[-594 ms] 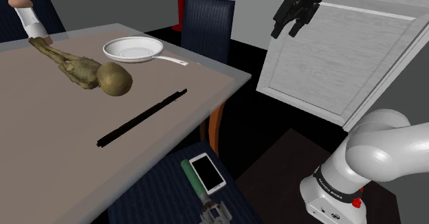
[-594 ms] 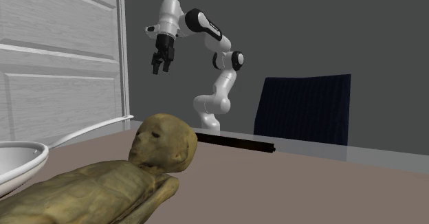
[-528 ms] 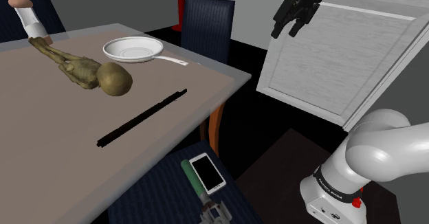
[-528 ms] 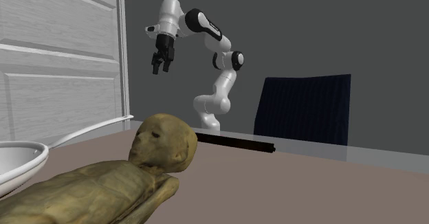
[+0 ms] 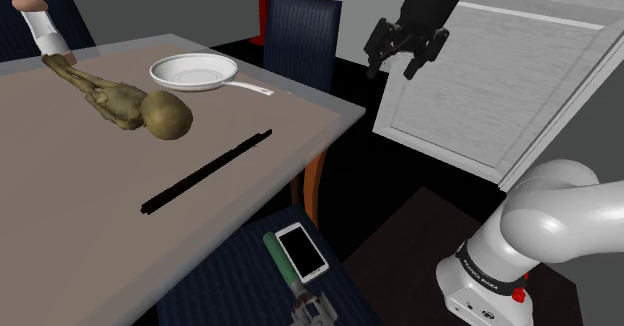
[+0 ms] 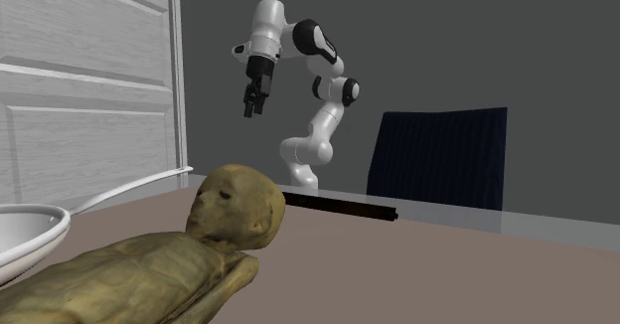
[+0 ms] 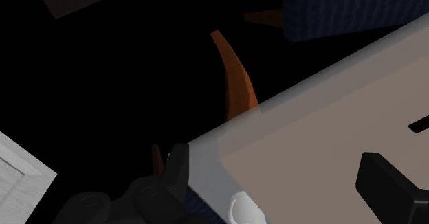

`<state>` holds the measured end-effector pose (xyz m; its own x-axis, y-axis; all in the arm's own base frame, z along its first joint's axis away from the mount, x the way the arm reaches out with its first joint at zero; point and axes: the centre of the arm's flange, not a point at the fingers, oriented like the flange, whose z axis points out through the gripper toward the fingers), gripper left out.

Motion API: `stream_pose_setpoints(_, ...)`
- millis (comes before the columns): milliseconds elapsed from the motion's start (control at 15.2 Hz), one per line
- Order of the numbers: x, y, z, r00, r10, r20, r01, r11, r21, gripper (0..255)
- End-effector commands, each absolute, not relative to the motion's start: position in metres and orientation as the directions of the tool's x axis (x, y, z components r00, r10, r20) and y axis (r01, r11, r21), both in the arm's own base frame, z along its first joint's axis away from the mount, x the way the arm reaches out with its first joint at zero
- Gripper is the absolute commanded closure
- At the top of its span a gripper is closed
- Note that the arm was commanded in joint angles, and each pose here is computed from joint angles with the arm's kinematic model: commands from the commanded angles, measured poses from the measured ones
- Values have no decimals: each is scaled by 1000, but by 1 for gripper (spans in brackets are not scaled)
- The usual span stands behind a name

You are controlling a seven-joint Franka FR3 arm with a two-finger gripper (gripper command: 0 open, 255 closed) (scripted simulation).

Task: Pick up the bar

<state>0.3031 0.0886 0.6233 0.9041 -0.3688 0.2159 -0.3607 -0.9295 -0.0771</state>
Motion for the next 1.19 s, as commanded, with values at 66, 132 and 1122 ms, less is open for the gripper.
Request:
stream_pose_setpoints(66, 307, 128, 610, 857, -473, 205, -467, -880, -80, 0)
stream_pose_setpoints(132, 310, 142, 606, 839, -505, 202, -499, -863, -80, 0)
stream_pose_setpoints(1122, 397, 322, 542, 460, -874, 155, -878, -474, -70, 0)
